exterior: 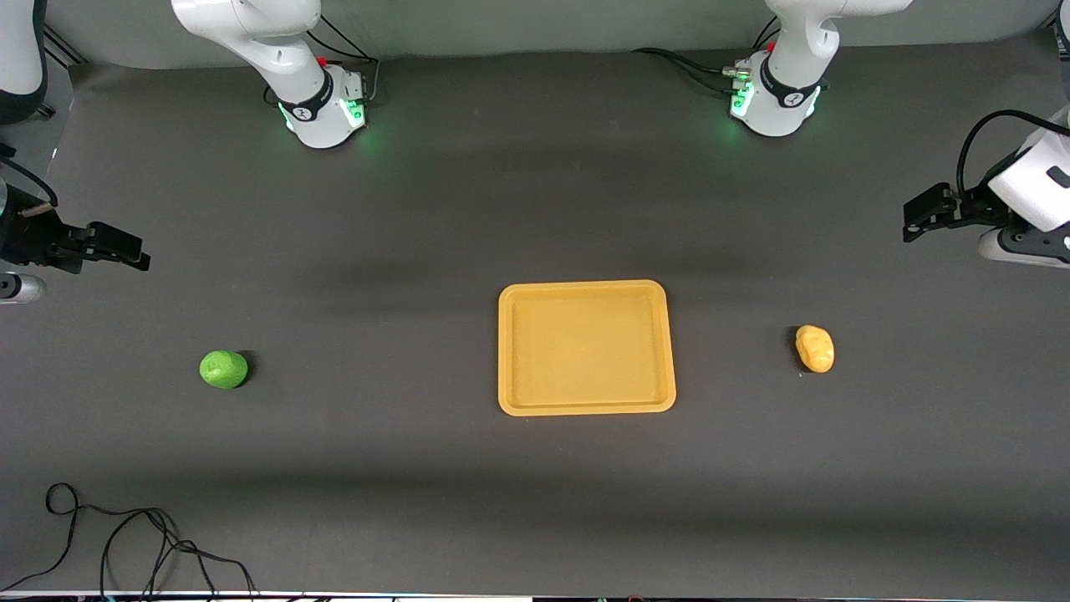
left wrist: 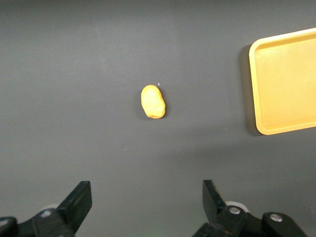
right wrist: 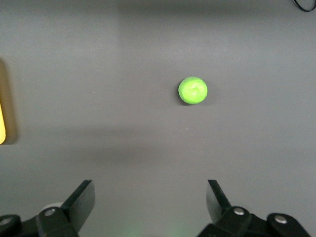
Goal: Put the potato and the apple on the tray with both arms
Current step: 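Move the left gripper toward the yellow potato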
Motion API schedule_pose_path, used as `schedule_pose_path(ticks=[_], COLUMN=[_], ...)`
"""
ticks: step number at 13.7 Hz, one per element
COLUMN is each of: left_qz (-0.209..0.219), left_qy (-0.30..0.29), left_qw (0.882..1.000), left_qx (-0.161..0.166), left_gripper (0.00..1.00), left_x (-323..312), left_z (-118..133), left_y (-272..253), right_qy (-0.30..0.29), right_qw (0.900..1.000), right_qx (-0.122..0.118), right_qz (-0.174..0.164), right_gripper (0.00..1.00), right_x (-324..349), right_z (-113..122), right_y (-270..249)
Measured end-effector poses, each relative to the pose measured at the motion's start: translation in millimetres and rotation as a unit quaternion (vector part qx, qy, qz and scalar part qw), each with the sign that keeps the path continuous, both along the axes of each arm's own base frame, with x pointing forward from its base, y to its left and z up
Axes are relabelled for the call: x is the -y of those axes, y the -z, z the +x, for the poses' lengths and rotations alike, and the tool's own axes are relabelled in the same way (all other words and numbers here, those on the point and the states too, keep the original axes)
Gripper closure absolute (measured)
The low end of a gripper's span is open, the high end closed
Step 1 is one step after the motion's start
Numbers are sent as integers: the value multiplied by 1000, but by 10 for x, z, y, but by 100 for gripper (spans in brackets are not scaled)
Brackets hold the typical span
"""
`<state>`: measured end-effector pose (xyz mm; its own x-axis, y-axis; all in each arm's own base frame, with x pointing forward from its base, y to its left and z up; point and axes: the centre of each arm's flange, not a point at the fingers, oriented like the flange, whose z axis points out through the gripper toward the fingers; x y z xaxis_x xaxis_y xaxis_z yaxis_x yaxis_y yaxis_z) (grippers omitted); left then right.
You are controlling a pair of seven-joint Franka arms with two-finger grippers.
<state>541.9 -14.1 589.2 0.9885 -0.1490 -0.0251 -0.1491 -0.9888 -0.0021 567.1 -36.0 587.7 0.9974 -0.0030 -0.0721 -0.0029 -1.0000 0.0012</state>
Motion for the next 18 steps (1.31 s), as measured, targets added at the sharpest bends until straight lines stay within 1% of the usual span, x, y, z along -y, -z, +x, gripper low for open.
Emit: schedule_pose_path(ticks=[9, 11, 13, 15, 18], left_qz=[0, 0, -1, -1, 0], left_qy=[1, 1, 1, -1, -2], left_qw=[1000, 1000, 1000, 999, 1000], left_qx=[-1, 8, 24, 34, 25], left_gripper=[0, 0, 0, 0, 0], left_x=[15, 14, 9, -10, -59], left_z=[2, 33, 88, 127, 177], left_y=[51, 126, 308, 639, 1029], right_qy=[1, 2, 3, 5, 7], right_qw=[1000, 1000, 1000, 1000, 1000], right_qx=[-1, -3, -5, -6, -6], right_qz=[0, 0, 1, 1, 1], right_gripper=[0, 0, 0, 0, 0], right_x=[12, 21, 25, 28, 49], right_z=[-1, -2, 0, 1, -1], right_y=[7, 17, 32, 38, 37])
